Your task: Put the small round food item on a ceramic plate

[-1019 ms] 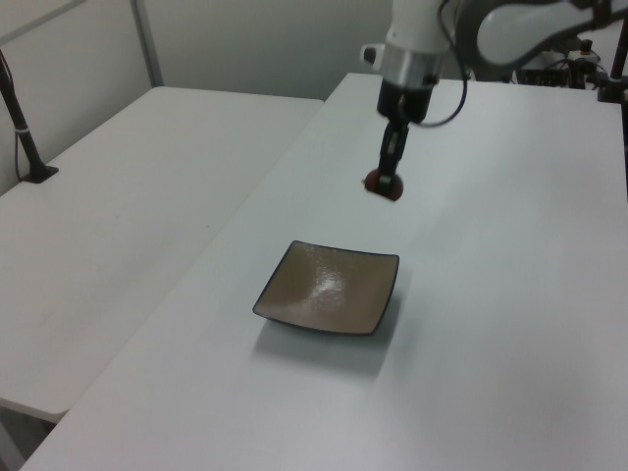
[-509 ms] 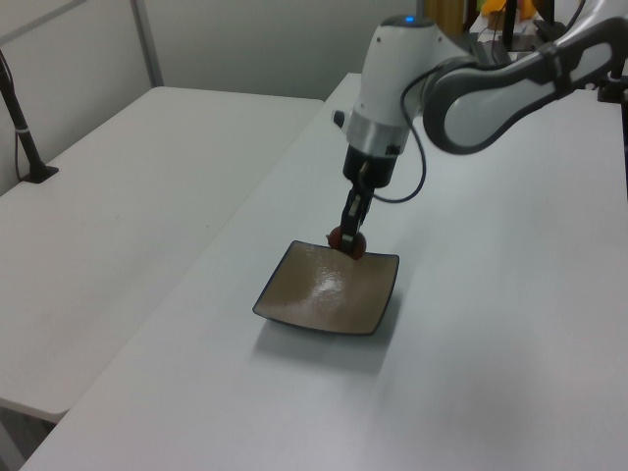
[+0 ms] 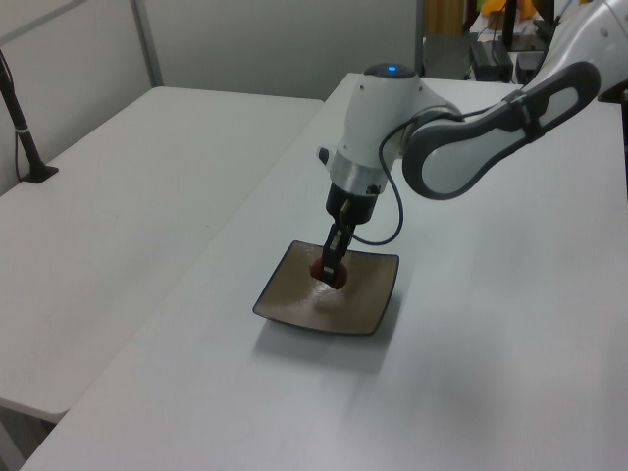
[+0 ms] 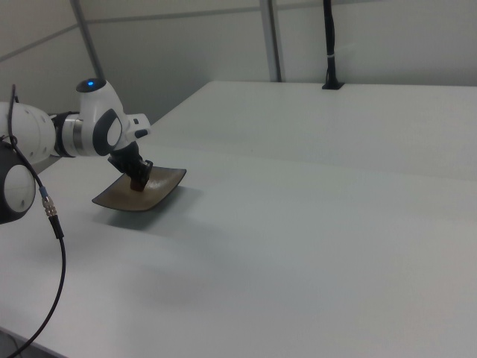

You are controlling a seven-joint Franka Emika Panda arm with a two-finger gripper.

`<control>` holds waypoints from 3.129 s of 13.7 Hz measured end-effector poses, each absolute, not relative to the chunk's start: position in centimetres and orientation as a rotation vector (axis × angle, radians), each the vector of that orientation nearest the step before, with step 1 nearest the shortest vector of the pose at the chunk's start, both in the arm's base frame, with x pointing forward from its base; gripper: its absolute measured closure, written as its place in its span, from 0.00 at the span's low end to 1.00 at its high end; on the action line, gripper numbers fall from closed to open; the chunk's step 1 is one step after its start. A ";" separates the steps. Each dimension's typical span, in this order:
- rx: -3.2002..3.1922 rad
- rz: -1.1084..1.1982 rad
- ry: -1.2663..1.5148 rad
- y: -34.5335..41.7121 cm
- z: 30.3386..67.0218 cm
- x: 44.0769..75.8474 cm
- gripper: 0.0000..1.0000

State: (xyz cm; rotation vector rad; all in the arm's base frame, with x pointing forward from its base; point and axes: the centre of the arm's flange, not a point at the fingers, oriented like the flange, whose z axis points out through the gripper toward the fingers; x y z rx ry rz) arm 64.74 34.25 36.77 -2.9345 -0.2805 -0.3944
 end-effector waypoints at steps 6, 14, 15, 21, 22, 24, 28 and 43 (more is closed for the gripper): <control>-2.927 -0.435 -0.280 34.8 34.5 65.2 0.61; -2.922 -0.468 -0.259 34.2 34.8 65.9 0.01; -2.918 -0.488 -0.254 33.9 35.5 66.2 0.00; -2.931 -0.564 -0.176 28.6 44.5 67.0 0.00; -2.959 -0.521 -0.137 26.1 47.7 66.5 0.00; -3.005 -0.439 -0.061 21.6 52.8 65.0 0.00; -3.076 -0.258 0.144 11.2 61.7 59.6 0.00; -3.094 -0.164 -0.257 6.5 61.4 54.8 0.00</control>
